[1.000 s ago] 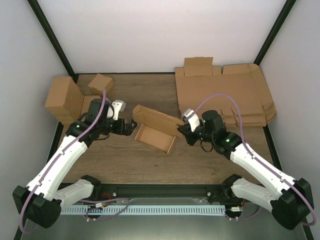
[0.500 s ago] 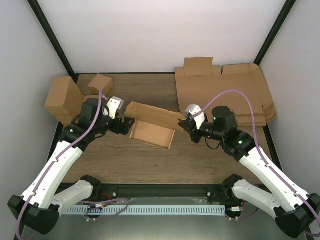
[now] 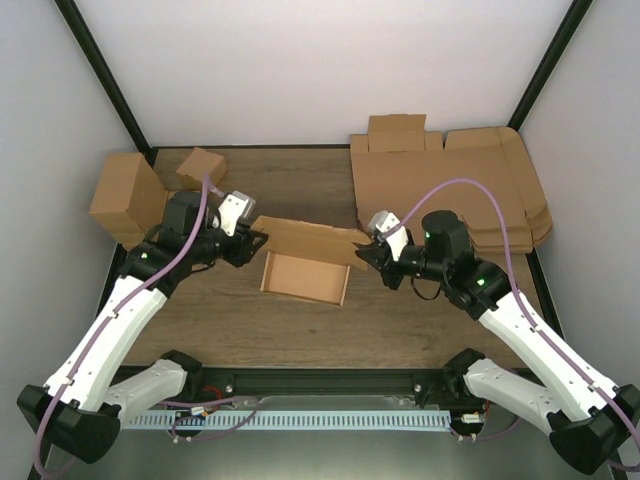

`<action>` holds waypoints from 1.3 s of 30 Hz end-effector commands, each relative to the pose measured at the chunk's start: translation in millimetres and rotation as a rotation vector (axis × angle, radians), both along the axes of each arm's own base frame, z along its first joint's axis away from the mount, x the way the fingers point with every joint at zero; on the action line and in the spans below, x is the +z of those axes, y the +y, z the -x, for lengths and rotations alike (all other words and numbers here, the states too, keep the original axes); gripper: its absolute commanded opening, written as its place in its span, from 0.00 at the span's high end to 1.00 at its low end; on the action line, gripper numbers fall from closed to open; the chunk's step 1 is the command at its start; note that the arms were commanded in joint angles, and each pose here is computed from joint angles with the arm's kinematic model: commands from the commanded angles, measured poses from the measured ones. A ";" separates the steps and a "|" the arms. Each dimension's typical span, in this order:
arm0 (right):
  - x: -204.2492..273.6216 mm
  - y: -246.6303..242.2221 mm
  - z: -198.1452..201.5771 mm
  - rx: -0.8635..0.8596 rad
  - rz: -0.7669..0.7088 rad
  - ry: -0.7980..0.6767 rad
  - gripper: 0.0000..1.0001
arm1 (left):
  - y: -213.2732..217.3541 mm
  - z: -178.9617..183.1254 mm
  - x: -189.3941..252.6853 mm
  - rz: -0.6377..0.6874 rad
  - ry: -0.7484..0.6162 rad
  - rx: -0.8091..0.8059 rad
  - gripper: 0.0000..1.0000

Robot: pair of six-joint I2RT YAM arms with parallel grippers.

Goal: Fold the paper box

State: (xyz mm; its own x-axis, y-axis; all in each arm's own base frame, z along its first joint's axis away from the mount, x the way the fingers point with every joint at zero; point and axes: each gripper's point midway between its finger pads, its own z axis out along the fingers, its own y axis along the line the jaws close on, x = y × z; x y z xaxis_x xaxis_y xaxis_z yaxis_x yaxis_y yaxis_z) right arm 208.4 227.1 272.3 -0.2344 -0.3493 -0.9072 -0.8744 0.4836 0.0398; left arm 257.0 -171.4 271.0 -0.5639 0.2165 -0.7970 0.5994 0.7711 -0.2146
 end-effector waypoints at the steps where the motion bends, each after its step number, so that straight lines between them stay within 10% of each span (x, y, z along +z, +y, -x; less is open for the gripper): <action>1: 28.9 4.5 -1.2 0.016 -0.047 -0.049 0.99 | -4.8 -0.8 -9.3 0.003 0.046 -0.022 0.59; 6: 28.0 5.3 -3.8 0.011 -0.045 -0.048 0.99 | -3.7 -4.1 -15.1 -0.012 0.067 -0.007 0.75; 22: 21.5 7.0 -11.9 -0.012 -0.035 -0.026 0.99 | 5.2 -5.7 -19.4 -0.038 0.086 0.049 0.71; 28: 17.3 9.6 -16.1 -0.022 -0.044 -0.004 0.99 | -0.5 -4.7 -26.3 -0.018 0.122 0.032 0.95; 39: -51.5 11.1 -79.7 -0.381 -0.172 0.256 0.99 | -1.5 -46.1 -66.9 0.175 0.201 0.302 0.96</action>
